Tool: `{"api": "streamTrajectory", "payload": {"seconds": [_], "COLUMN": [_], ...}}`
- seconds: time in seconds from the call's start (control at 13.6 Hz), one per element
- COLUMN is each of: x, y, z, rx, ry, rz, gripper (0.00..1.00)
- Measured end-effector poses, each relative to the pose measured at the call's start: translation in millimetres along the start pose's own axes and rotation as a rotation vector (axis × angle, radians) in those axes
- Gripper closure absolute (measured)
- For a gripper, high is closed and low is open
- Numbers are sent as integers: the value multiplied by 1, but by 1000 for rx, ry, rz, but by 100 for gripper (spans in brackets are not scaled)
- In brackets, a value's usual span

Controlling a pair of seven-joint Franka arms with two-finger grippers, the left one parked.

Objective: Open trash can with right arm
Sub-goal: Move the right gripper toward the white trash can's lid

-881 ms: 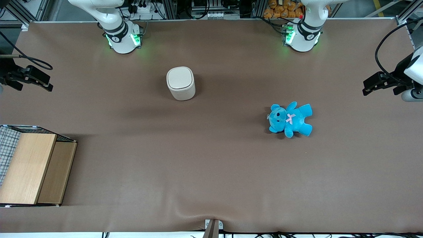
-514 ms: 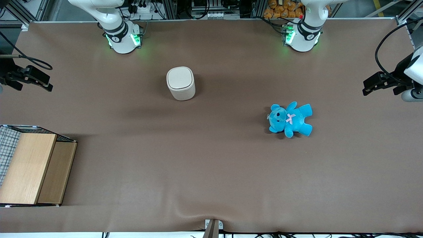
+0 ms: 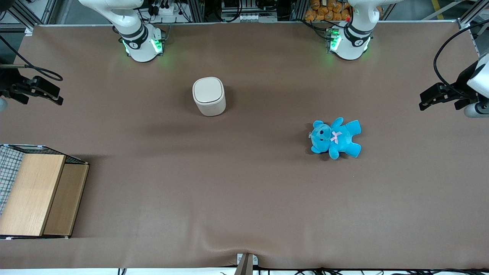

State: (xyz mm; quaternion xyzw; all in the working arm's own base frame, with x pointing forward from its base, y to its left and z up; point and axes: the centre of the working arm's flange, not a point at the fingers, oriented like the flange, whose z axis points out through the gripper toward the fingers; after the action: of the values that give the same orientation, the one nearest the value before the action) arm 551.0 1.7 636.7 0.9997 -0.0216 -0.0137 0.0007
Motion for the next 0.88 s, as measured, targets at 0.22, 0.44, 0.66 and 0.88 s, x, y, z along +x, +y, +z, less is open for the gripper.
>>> {"api": "streamTrajectory", "payload": {"seconds": [0.22, 0.44, 0.66, 0.88], "x": [-2, -6, -11, -22], "y": [-10, -29, -54, -94], "z": [12, 22, 37, 44], "rx": [0, 25, 46, 32], "ry": [-40, -79, -122, -157], "rz": [-13, -16, -3, -28], "gripper": [0, 0, 3, 22]}}
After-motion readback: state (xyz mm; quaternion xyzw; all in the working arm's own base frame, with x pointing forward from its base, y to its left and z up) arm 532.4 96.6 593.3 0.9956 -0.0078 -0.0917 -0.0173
